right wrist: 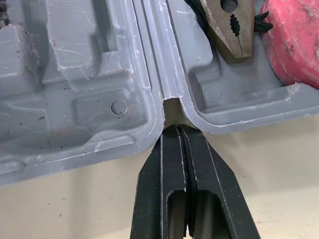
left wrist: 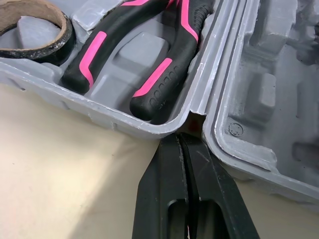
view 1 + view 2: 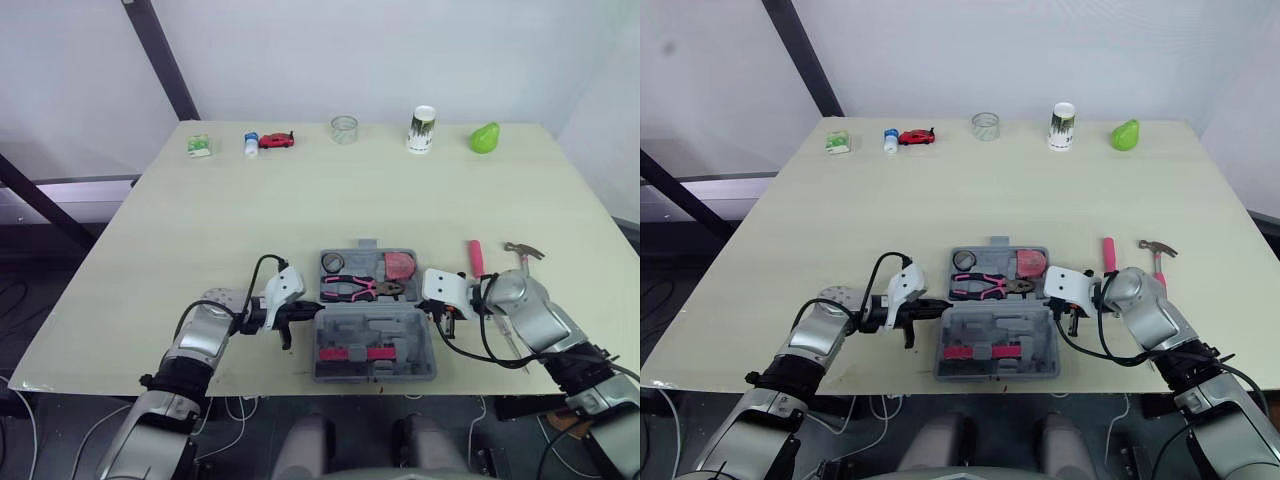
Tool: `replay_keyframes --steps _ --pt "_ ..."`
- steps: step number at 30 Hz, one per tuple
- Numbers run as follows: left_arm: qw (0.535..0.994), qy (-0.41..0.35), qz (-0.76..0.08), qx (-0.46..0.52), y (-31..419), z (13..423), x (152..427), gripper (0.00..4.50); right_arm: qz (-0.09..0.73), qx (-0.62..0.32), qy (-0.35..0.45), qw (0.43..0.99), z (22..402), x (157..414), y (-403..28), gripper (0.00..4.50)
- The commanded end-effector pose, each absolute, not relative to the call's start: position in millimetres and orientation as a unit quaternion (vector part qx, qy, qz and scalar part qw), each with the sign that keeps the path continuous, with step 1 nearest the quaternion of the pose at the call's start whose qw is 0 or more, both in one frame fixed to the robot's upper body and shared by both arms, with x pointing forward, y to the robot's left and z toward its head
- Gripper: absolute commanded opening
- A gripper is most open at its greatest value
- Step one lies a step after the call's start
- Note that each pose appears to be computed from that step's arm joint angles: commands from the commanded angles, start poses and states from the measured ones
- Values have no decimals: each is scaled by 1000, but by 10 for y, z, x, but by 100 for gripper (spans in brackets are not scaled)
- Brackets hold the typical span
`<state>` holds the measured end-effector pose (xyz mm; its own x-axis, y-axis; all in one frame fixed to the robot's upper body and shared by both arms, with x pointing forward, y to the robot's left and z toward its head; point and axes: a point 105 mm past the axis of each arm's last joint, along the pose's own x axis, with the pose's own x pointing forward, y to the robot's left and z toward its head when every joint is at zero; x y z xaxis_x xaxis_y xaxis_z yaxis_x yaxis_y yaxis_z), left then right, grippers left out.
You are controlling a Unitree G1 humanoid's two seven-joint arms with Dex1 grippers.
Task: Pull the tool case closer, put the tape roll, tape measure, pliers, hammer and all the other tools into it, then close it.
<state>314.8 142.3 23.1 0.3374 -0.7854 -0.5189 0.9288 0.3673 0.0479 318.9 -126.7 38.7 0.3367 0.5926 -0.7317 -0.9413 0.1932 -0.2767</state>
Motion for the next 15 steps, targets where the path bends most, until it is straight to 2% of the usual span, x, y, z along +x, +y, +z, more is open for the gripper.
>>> replay_keyframes --steps 1,15 --pt "789 198 -557 169 1177 196 3141 8 541 -362 223 725 413 3168 -1132 2" --pt "776 186 -579 166 1033 224 3134 8 534 -357 237 729 399 3098 -1238 2"
